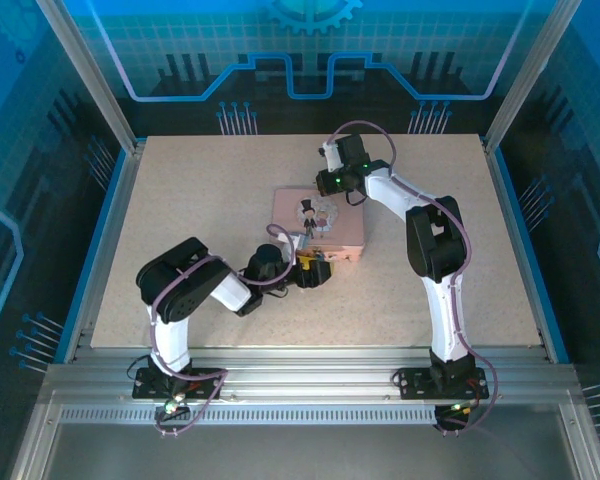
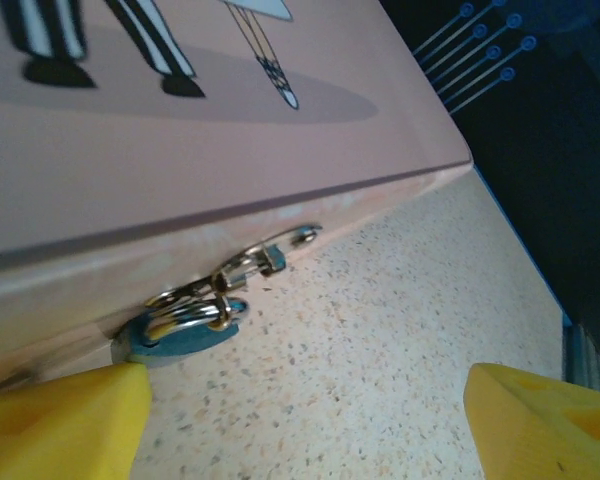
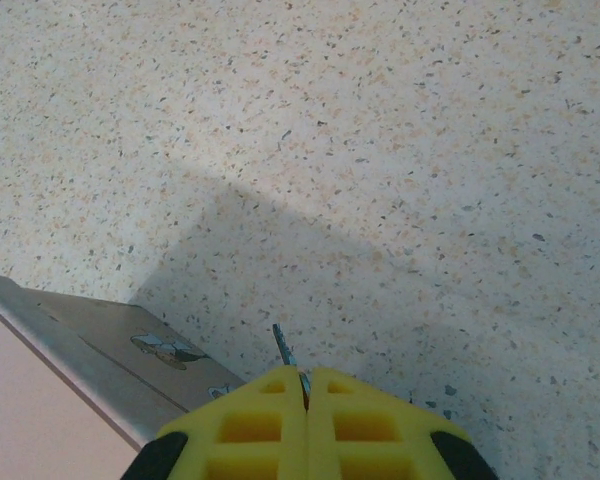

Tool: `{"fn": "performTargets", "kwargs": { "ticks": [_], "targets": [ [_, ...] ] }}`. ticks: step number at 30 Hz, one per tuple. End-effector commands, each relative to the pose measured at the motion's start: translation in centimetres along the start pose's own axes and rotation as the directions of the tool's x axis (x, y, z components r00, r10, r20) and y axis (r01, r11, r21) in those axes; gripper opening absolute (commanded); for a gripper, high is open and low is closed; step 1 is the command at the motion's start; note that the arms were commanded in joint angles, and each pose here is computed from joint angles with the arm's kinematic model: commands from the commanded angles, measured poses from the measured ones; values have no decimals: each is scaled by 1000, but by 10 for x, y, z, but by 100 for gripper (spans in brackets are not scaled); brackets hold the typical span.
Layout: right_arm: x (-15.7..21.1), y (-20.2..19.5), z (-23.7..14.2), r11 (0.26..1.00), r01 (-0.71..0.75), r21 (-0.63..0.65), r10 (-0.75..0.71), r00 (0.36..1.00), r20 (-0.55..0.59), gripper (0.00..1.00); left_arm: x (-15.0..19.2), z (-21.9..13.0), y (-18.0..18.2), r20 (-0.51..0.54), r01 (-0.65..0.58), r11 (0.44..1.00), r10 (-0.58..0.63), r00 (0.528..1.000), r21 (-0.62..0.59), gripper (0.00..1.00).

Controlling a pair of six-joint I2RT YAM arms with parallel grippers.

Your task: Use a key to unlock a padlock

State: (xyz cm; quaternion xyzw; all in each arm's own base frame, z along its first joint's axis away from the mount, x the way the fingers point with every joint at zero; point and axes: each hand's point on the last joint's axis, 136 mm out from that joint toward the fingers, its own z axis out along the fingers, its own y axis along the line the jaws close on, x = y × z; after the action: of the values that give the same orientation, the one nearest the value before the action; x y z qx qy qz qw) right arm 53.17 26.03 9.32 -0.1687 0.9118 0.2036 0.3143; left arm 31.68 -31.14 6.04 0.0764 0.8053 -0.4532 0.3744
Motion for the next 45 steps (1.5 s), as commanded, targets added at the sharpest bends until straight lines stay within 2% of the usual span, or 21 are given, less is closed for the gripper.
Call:
{"fn": "performTargets", "kwargs": {
  "ticks": [1, 12, 15, 23, 36, 45],
  "targets": [
    [41, 39, -3, 996, -5, -90, -8, 989, -148, 0, -42, -17, 10, 164, -62, 992, 79, 983, -108, 86],
    [42, 43, 0, 995, -11, -100, -4, 989, -146, 0, -46, -17, 21, 156, -104, 970, 141, 978, -220, 90],
    [44, 44, 1, 995, -12, -102, -3, 989, -150, 0, -47, -9, 10, 156, -116, 981, 140, 978, -153, 91],
    [45, 42, 0, 995, -6, -97, -9, 988, -152, 0, -45, -4, -27, 158, -152, 984, 135, 978, 96, 84],
    [46, 41, 0, 996, -10, -93, -4, 989, -151, 0, -45, 3, -35, 140, -102, 977, 77, 987, 186, 79],
    [45, 42, -3, 995, -12, -97, -3, 989, -147, 0, -47, 2, -3, 179, -38, 999, 31, 983, 33, 83]
  ]
}}
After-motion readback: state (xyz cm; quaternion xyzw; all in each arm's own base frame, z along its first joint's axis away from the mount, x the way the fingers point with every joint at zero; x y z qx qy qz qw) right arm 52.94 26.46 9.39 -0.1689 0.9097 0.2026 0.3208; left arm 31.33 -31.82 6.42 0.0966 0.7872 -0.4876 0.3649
